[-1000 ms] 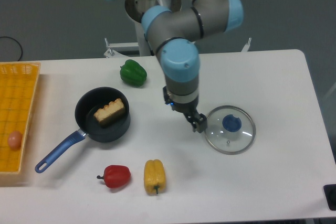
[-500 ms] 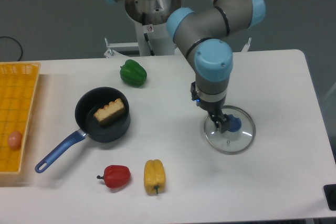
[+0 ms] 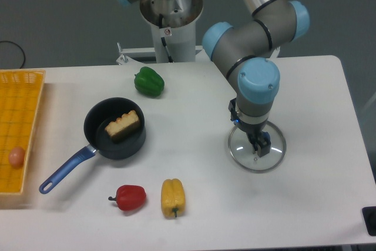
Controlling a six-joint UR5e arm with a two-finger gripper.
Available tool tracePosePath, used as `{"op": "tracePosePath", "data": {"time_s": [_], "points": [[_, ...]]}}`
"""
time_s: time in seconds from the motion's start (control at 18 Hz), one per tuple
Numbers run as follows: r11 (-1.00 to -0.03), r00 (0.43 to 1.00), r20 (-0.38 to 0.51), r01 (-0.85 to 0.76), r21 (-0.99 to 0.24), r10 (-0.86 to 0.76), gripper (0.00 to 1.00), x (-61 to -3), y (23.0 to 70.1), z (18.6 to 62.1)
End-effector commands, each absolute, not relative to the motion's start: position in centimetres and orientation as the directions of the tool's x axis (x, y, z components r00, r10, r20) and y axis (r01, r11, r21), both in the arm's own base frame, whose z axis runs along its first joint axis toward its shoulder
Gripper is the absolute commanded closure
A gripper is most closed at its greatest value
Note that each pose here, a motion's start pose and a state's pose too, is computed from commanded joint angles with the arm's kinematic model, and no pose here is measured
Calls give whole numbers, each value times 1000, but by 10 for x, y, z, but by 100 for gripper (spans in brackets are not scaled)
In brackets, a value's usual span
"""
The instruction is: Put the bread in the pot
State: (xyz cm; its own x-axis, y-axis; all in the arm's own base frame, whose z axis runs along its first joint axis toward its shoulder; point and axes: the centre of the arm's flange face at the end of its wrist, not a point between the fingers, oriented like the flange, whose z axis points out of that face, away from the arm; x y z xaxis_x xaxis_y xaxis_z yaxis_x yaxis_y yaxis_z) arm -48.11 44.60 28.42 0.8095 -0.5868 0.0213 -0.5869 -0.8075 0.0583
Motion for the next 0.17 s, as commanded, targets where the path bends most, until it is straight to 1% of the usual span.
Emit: {"op": "tracePosePath", "data": {"time_s": [0.17], "points": [[-805, 807, 25, -591, 58, -590, 1, -482, 447, 281]]}}
